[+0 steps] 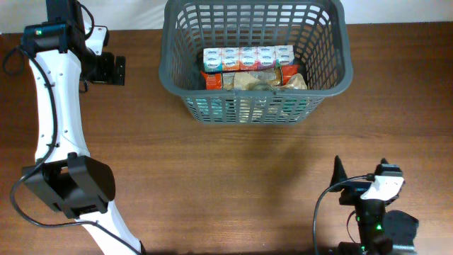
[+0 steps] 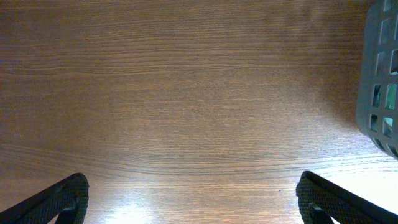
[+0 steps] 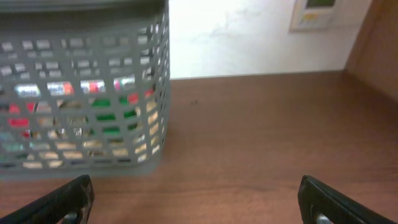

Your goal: Pack container

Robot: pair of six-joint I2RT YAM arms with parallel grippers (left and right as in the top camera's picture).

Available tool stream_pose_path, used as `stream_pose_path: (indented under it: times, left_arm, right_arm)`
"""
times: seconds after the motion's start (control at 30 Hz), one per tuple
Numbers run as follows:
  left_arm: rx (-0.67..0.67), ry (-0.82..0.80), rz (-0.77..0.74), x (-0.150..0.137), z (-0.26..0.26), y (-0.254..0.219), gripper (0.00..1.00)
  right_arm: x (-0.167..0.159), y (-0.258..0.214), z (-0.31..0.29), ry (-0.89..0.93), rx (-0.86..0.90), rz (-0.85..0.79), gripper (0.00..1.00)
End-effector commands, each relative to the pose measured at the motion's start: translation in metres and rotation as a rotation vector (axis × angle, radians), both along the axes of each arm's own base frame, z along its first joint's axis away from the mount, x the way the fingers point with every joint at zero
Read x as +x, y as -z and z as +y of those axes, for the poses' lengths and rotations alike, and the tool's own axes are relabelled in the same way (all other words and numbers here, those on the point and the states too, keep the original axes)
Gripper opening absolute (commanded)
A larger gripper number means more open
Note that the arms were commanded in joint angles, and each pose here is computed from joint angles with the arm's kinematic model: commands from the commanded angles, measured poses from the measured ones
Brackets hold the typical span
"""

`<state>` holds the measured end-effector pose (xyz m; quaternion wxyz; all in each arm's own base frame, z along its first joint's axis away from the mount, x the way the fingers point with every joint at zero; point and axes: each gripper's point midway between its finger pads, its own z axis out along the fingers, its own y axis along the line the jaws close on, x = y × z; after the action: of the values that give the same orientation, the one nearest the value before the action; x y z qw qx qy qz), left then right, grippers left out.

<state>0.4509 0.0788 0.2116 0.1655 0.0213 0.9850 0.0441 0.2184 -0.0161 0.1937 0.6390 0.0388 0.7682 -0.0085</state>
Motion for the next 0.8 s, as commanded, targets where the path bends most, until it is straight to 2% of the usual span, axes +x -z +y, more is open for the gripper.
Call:
stream_pose_path:
  times: [0.0, 0.3, 0.77]
  left_arm:
    - [-0.016, -0.017, -0.002, -0.001, 0.001, 0.0, 0.99]
    - [-0.016, -0.017, -0.002, -0.001, 0.001, 0.0, 0.99]
    - [-0.016, -0.017, -0.002, -0.001, 0.001, 0.0, 0.99]
  right_arm:
    - [0.003, 0.021, 0.005, -0.021, 0.007, 0.036, 0.99]
    - [0.007, 0.066, 0.005, -0.023, 0.015, 0.132, 0.99]
    - [0.008, 0.064, 0.005, -0.024, 0.014, 0.123, 0.99]
